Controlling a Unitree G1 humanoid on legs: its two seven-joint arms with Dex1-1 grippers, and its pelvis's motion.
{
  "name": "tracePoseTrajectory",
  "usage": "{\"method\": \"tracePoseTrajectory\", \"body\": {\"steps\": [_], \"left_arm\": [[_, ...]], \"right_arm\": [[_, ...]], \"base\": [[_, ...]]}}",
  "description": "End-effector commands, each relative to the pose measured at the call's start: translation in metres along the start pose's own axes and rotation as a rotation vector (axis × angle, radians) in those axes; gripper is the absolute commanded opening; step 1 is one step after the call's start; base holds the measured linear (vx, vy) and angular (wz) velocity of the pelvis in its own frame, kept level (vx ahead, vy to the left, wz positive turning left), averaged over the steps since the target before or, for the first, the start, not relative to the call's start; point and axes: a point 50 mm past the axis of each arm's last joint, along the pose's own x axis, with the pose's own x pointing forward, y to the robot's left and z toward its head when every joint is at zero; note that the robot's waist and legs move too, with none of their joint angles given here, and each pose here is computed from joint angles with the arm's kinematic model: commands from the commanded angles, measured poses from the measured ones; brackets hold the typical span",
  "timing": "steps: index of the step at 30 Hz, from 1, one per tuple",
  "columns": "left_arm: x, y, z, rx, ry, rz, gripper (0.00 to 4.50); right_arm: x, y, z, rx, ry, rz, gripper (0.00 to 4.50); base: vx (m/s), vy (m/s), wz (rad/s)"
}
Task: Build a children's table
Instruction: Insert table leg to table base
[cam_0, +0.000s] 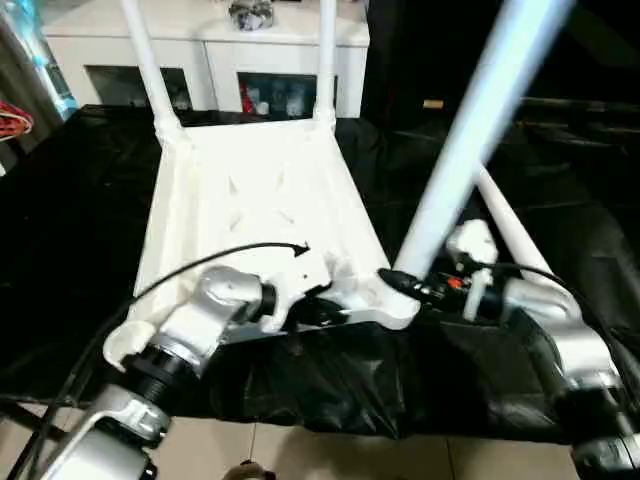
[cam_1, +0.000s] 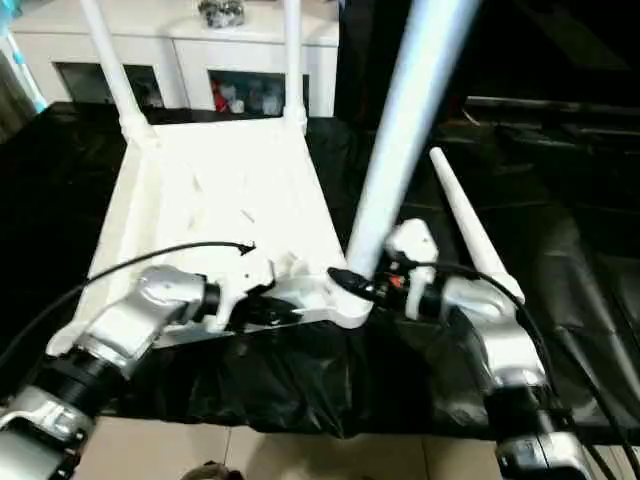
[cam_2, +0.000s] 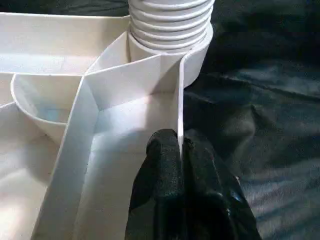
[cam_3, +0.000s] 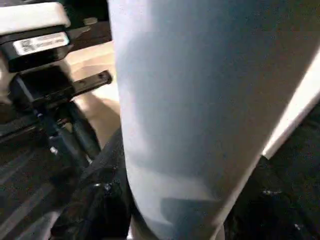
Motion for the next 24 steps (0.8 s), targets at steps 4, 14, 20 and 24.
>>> {"method": "tracePoseTrajectory", "body": {"steps": [4, 14, 20, 24], "left_arm": [[-0.011, 0.006, 0.027, 0.103, -0.085, -0.039, 0.0], [-0.015, 0.002, 0.028, 0.144, -0.086, -0.119, 0.0], [-0.02, 0.003, 0.025, 0.158, -0.041, -0.192, 0.0], [-0.022, 0.009, 0.026, 0.152, -0.042, -0.161, 0.0]], "right_arm": [[0.002, 0.005, -0.03, 0.092, 0.163, 0.083, 1.88], [0.001, 0.012, -0.032, 0.086, 0.171, 0.193, 1.88], [-0.001, 0.022, -0.033, 0.046, 0.192, 0.299, 1.88], [-0.001, 0.024, -0.034, 0.035, 0.194, 0.316, 1.88]], "base": [[0.0, 0.0, 0.0], [0.0, 0.0, 0.0], [0.0, 0.0, 0.0], [0.0, 0.0, 0.0]]}}
